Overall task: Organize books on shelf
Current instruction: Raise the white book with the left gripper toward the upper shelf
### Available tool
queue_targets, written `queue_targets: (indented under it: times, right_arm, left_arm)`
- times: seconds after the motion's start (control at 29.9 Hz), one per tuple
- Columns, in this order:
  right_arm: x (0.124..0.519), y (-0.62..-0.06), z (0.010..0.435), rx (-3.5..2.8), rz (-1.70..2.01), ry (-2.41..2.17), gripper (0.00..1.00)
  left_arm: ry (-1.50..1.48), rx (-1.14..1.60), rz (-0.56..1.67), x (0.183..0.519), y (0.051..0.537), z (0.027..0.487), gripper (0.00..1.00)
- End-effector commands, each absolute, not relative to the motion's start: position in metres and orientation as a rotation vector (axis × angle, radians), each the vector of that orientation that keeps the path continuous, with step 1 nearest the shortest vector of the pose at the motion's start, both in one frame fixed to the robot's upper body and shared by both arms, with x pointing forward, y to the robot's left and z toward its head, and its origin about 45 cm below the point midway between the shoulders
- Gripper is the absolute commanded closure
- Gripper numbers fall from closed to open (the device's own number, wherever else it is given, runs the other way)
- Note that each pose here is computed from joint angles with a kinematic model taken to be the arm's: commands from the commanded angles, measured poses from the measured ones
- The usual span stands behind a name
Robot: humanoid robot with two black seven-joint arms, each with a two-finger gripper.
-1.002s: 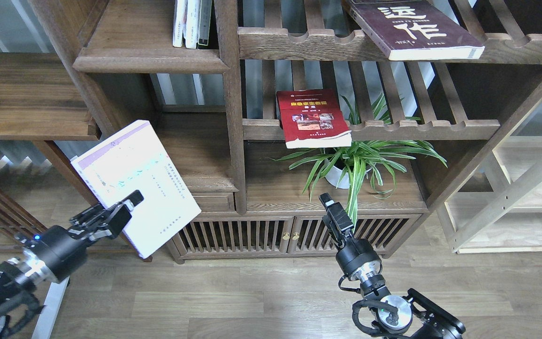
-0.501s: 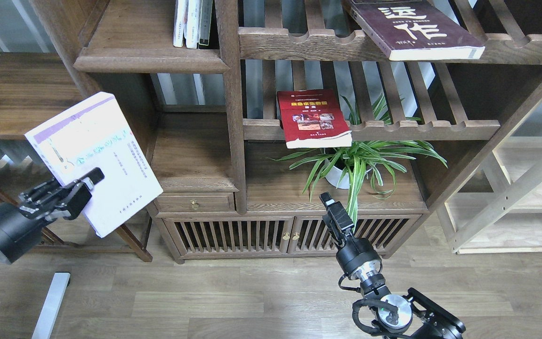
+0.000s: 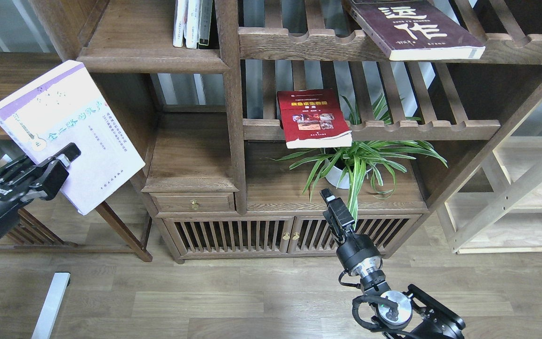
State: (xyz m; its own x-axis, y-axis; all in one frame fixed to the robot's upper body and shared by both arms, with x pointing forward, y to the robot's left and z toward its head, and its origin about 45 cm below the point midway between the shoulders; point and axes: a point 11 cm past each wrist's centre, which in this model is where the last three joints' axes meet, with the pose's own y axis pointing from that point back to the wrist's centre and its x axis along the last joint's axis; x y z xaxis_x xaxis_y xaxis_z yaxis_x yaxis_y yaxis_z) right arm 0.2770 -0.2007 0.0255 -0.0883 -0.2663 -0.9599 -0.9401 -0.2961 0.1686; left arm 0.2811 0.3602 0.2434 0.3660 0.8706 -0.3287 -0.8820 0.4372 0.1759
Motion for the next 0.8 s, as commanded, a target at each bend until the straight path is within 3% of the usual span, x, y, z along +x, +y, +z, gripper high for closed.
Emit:
queue_targets:
  times: [0.0, 0.77]
  right_arm:
    - [0.278, -0.202, 0.026, -1.576, 1.416, 1.33, 0.01]
    - [0.286, -0.202, 0.032, -1.579, 1.397, 1.32, 0.01]
  left_arm:
    - [0.4, -0.038, 1.129, 0.282, 0.361, 0.244, 0.98]
    - [0.126, -0.067, 1.168, 0.308, 0.375, 0.323, 0.98]
